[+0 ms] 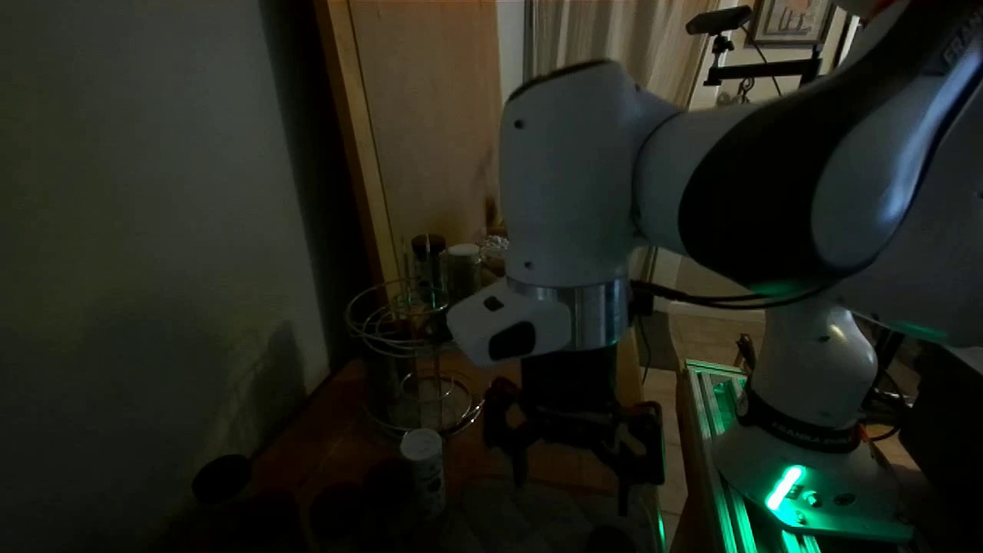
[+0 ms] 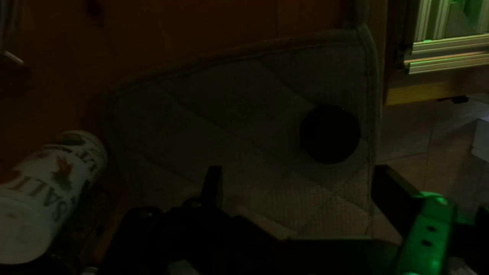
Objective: Take the lid off of the spice bottle
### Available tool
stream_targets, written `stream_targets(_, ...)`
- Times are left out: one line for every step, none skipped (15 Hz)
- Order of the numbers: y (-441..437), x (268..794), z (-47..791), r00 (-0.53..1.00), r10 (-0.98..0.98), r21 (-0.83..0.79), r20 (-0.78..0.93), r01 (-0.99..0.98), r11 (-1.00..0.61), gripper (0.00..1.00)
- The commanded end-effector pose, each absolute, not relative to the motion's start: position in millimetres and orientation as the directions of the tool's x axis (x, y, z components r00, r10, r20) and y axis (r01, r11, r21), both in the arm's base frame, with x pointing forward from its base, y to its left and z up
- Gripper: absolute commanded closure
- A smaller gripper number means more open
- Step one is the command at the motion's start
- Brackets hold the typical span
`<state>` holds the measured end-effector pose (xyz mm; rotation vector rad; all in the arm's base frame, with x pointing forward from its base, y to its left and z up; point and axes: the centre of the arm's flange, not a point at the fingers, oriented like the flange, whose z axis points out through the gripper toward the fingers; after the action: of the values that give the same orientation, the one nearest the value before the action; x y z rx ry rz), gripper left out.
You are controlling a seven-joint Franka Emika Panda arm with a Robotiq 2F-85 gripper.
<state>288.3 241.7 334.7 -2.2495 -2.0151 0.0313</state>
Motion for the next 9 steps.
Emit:
stream_targets(208.7,299.0,409.5,0.23,0.973,-0.09,0.008,0.969,-0.229,0.0)
stream_targets(197.9,301.6,431.2,0.284,0.959,-0.105,-0.006,0.953,-0.283,0.0)
stream_targets(189.5,302.9,447.9,0.323,0.946,-0.113,-0.016,0.94,-0.323,0.0)
stream_targets(181.8,301.4,465.9,0.352,0.936,-0.124,-0.018,0.928,-0.352,0.0)
stream_targets(176.3,300.3,481.2,0.368,0.93,-0.141,-0.016,0.92,-0.367,0.0)
stream_targets(172.1,298.2,493.2,0.374,0.927,-0.159,-0.016,0.915,-0.372,0.0)
stream_targets(168.7,295.8,504.8,0.377,0.926,-0.178,-0.017,0.91,-0.374,0.0)
stream_targets(165.6,293.4,513.4,0.382,0.924,-0.191,-0.019,0.906,-0.378,0.0)
stream_targets(162.9,291.3,520.7,0.383,0.924,-0.198,-0.018,0.904,-0.379,0.0)
